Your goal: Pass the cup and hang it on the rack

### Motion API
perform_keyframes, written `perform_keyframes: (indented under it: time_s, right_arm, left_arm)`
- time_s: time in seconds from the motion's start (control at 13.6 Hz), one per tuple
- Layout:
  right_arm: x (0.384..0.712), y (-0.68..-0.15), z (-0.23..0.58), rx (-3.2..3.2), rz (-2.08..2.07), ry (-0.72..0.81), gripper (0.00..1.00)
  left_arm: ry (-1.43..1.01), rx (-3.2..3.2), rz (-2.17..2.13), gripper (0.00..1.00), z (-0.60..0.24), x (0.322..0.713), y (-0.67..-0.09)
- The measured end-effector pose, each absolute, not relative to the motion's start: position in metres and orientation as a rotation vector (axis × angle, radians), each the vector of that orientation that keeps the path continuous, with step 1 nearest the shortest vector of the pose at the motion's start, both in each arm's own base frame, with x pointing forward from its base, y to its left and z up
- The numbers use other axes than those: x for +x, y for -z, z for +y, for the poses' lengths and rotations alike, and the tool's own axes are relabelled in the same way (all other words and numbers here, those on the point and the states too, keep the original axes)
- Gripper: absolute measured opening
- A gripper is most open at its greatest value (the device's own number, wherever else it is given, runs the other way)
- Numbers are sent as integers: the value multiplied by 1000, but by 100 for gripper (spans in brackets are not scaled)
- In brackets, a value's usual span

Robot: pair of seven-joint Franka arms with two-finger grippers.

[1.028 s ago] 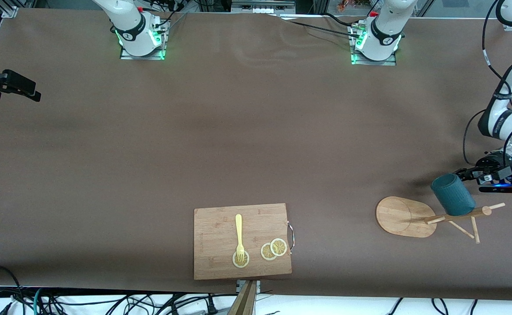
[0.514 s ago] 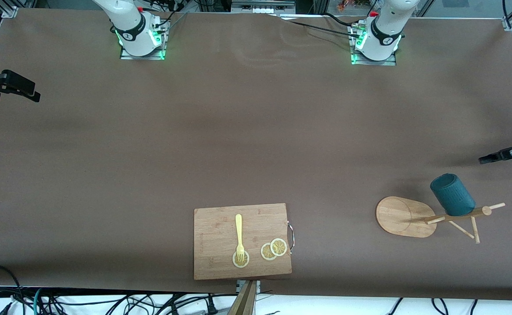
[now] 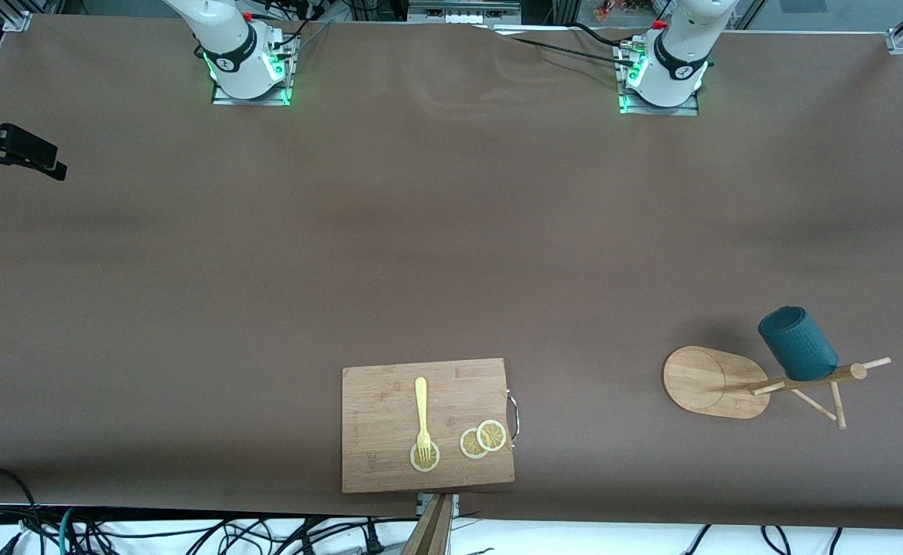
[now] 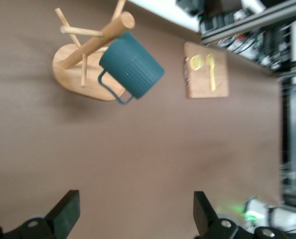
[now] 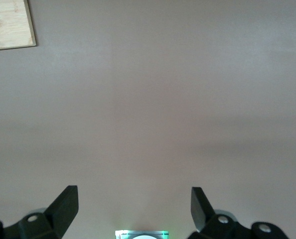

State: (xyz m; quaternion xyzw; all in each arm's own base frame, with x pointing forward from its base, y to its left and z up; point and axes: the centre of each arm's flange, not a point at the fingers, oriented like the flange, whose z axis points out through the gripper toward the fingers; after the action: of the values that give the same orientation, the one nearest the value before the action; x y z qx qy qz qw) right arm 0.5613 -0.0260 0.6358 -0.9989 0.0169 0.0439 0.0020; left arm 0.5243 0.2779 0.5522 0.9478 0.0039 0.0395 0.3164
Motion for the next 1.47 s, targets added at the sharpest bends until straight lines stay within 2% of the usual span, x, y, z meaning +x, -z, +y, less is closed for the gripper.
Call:
perform_keyframes:
  time_s: [0.29,0.73,1.17,1.47]
  right_arm:
    - [561,-635,-34,-3134,76,-140,100]
    - [563,-632,-34,-3134,75,-148,100]
    - [563,-631,-34,-3134,75,-148,100]
    - [563,-631,-34,-3134,75,-149,100]
  left_arm:
    - [29,2804,95,100,157,511,-627]
    - [174,3034,359,100,30,520,-625]
    - [154,3038,552,100,21,538,-593]
    - [118,3054,428,100,23,543,-591]
